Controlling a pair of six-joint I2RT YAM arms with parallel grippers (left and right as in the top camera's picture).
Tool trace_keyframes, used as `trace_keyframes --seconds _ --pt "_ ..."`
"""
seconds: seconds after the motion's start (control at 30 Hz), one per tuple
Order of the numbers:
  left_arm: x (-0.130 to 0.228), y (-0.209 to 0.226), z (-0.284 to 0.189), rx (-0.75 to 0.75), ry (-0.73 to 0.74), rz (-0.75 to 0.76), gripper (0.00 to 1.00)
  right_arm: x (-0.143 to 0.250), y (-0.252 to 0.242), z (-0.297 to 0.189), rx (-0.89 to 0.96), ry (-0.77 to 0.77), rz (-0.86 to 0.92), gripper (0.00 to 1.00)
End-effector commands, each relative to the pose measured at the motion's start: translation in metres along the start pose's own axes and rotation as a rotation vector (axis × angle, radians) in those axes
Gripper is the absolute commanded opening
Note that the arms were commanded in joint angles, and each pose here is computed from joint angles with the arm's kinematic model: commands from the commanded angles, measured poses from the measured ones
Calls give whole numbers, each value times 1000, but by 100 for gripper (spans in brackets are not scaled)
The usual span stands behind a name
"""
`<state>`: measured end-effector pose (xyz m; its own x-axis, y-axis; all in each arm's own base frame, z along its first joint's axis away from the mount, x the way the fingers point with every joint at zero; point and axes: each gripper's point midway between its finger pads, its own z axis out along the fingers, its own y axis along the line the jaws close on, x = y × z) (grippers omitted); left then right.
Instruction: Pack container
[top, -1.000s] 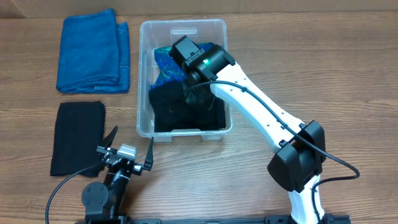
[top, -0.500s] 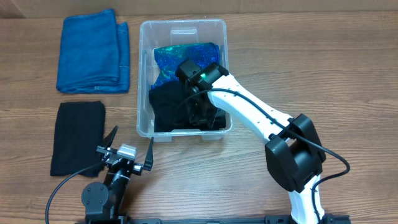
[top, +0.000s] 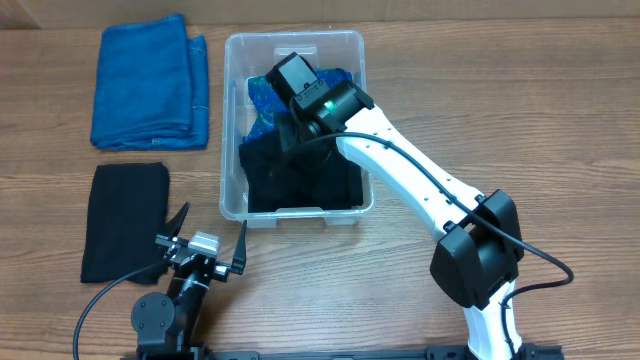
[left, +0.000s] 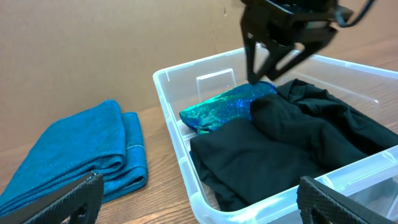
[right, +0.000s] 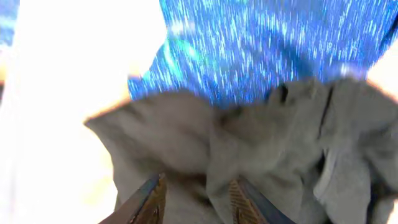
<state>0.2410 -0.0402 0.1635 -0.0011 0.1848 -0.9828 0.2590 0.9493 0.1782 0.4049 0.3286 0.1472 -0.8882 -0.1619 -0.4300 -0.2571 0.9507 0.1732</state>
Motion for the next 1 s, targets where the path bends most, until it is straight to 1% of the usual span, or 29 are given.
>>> trace_keyframes --seconds 0.0,0.23,0.37,0.43,0.47,0.5,0.6,0.67,0.7,0.77,0.8,0.87,0.9,0.93,0.97 --pt "1 1 0 -5 -2 19 100 -15 -10 2 59 -78 4 37" --pt "1 1 0 -5 -2 19 100 15 -20 69 96 22 -4 36" --pt "1 1 0 -5 -2 19 100 23 -22 86 103 50 -6 36" --pt "1 1 0 -5 -2 19 100 23 -22 89 104 48 -7 36" --pt "1 1 0 -5 -2 19 100 22 -22 89 102 43 -7 33" --pt "1 1 0 -5 -2 19 100 18 -21 86 100 31 -16 33" --pt "1 1 0 -5 -2 19 100 -5 -16 59 101 -26 -51 33" --pt "1 1 0 -5 -2 19 100 -25 -10 22 91 -82 -46 39" --pt "1 1 0 -5 -2 19 100 -40 -6 -9 78 -128 -40 45" --pt "1 1 0 -5 -2 19 100 -60 -4 -53 75 -205 -30 70" --pt "1 1 0 -5 -2 19 100 -68 -7 -77 87 -250 -22 76" --pt "1 1 0 -5 -2 19 100 -81 -16 -120 123 -333 -3 84" --pt "1 1 0 -5 -2 19 100 -85 -25 -137 151 -366 12 90" --pt "1 1 0 -5 -2 19 100 -89 -44 -158 199 -407 71 96" --pt "1 1 0 -5 -2 19 100 -91 -59 -171 223 -426 118 98"
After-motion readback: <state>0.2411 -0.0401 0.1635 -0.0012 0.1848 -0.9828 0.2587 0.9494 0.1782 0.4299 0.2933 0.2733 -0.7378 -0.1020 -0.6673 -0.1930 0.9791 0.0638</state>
